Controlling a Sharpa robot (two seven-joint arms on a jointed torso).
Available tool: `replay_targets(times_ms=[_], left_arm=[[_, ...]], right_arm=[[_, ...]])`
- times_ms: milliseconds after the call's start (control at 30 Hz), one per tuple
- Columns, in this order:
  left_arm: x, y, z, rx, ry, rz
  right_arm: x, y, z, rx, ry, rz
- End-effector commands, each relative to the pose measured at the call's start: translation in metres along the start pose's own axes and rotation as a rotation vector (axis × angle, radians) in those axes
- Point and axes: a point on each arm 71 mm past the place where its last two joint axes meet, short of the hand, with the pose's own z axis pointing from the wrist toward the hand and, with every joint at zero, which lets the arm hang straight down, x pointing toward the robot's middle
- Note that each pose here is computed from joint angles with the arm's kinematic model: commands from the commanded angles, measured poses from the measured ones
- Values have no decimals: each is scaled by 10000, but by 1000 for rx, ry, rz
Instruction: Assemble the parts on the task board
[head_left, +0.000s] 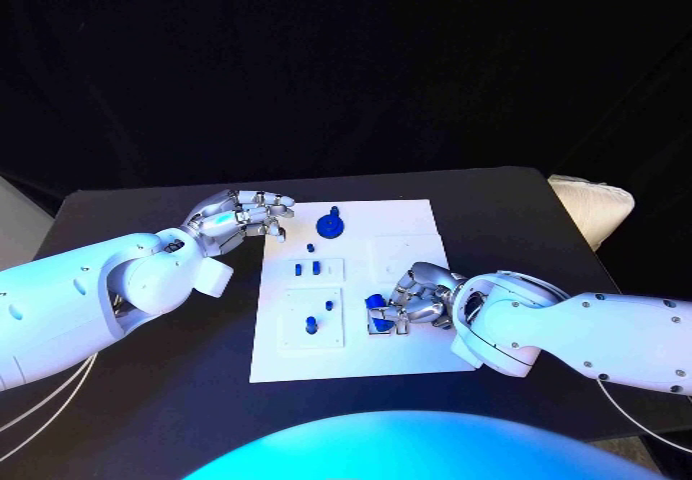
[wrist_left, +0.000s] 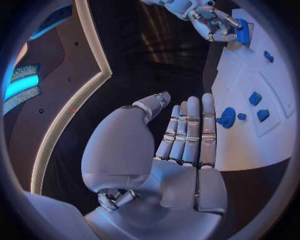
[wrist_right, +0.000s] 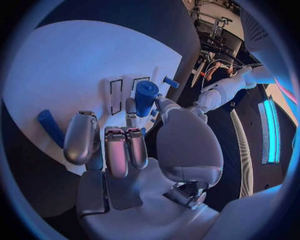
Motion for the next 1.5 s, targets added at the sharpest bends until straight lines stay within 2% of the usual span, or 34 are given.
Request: replay_targets(times_ms=[33, 733, 967, 1100, 1200, 1367, 1500], left_arm=[[26, -4, 2, 4, 19, -13], [11, -4, -8, 2, 15, -12], [10, -3, -6, 2, 14, -11], [11, -3, -4, 2, 14, -11], [12, -3, -2, 3, 13, -11], [23, -4, 5, 6, 15, -11], [32, -4, 7, 6, 17, -12]], right_arm=[[37, 26, -6, -24, 21, -39], [-21, -29, -98, -91, 17, -77], [-89, -69, -161, -122, -19, -74], [-221, -136, -227, -136, -67, -42], [-403, -231, -289, -130, -107, -4], [-745, -455, -400, -88, -174, 15], [-890, -609, -475, -50, -202, -9]])
